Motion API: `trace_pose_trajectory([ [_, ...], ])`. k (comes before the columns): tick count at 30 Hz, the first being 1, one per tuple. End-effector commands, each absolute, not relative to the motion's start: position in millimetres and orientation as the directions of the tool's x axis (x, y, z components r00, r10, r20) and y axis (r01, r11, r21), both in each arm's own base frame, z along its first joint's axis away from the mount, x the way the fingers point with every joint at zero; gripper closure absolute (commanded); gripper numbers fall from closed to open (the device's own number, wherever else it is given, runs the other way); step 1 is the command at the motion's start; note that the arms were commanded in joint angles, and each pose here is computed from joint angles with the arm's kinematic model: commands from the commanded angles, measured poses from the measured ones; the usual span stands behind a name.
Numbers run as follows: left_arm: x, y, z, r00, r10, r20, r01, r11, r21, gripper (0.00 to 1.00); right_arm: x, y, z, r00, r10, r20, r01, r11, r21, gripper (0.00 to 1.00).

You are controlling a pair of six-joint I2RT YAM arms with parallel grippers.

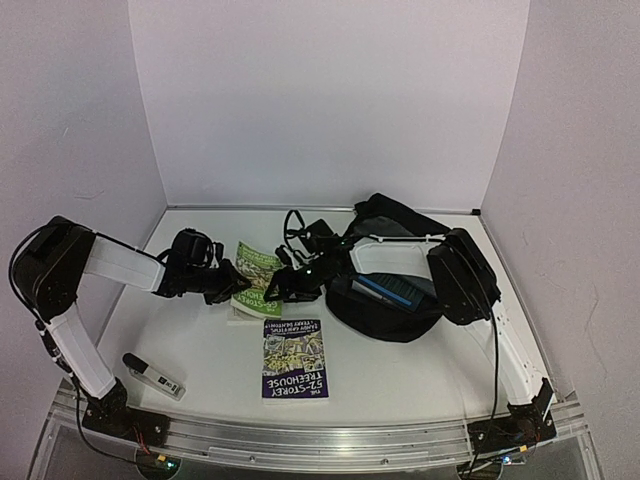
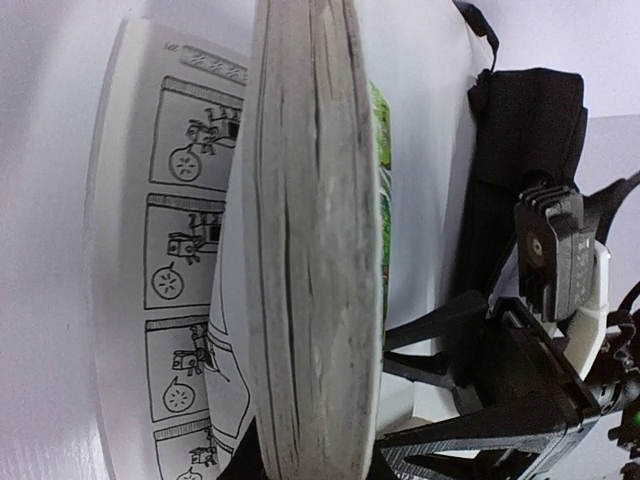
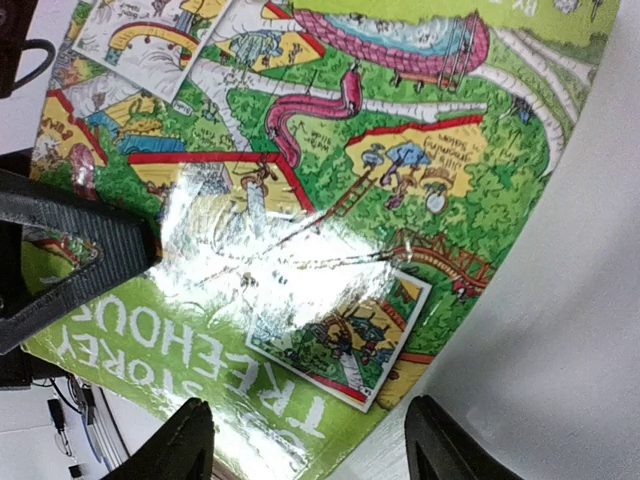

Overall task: Pack the student bag
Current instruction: Pick up the book from the center of the board.

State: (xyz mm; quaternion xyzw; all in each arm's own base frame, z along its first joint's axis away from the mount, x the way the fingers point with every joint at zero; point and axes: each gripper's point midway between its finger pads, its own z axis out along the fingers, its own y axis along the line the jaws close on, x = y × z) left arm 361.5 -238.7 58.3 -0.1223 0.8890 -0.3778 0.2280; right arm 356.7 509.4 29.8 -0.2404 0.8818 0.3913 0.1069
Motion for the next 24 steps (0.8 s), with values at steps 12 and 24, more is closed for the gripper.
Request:
trace_pose_trajectory([
  [12, 330.3, -240.4, 255.1, -0.699, -0.323, -0.638, 0.406, 0.556, -0.726, 1.00, 342.3, 481.7, 214.3, -0.784, -0.303, -0.541, -0.618, 0.314, 0.720, 0.02],
  [24, 286.0, -271.3, 325.0, -0.647, -0.272, -0.712, 0.647, 0.298, -0.702, 1.00, 311.5, 472.1, 261.7, -0.810, -0.281, -0.515, -0.573, 0.190, 0.797, 0.02],
])
